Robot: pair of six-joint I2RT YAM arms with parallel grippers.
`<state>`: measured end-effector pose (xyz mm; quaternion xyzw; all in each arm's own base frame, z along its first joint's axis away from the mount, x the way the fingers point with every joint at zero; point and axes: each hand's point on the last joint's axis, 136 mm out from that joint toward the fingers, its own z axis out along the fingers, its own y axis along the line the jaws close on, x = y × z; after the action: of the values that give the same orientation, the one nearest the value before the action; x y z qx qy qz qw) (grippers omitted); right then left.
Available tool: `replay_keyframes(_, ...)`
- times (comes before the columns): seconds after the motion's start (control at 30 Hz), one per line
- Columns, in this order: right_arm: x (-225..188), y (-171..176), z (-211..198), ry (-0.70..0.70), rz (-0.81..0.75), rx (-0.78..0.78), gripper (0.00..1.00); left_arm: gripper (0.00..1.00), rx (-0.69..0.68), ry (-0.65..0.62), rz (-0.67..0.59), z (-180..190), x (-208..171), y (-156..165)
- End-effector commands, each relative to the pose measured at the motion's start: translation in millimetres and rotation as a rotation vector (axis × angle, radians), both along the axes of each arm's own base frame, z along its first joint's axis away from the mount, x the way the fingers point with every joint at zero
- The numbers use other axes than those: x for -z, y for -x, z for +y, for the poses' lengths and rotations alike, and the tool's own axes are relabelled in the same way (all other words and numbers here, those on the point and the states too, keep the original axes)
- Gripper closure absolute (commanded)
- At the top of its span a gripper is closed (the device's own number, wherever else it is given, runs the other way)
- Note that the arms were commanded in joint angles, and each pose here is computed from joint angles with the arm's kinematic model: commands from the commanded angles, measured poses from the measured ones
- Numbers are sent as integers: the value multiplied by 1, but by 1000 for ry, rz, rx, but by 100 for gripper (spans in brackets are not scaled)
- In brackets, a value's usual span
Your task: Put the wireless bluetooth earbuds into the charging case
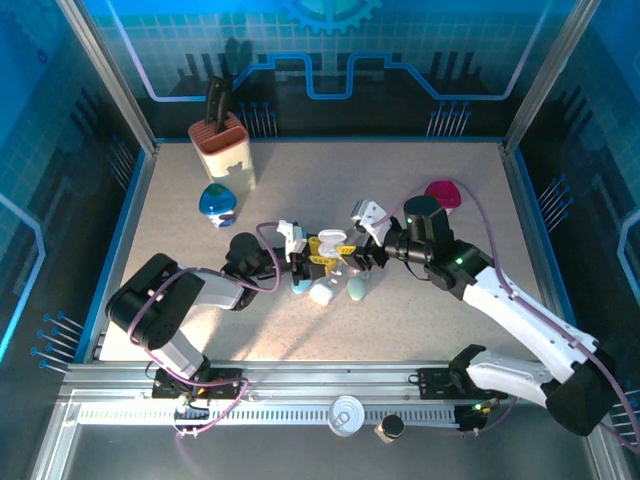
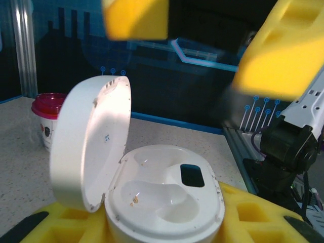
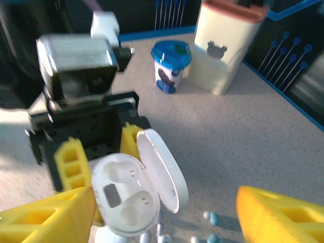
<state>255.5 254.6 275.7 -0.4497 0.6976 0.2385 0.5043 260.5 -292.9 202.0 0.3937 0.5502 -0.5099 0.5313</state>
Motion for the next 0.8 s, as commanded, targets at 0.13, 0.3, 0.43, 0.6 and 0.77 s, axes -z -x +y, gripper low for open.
replay_keyframes(0.13, -33, -13, -41, -342, 138, 121, 21, 63, -37, 25, -52, 17, -15, 2)
replay_keyframes(0.3, 9, -47, -70, -353, 383, 366, 24, 63, -50, 29, -64, 23, -19, 2)
replay_keyframes(0.43, 67, -58, -64, -280, 642, 410, 30, 63, -56, 27, -64, 27, -18, 4)
replay_keyframes(0.6, 129, -64, -44, -155, 874, 389, 32, 63, -55, 27, -65, 28, -18, 6)
replay_keyframes(0.77, 172, -73, -30, -62, 974, 378, 36, 62, -53, 28, -63, 28, -18, 8)
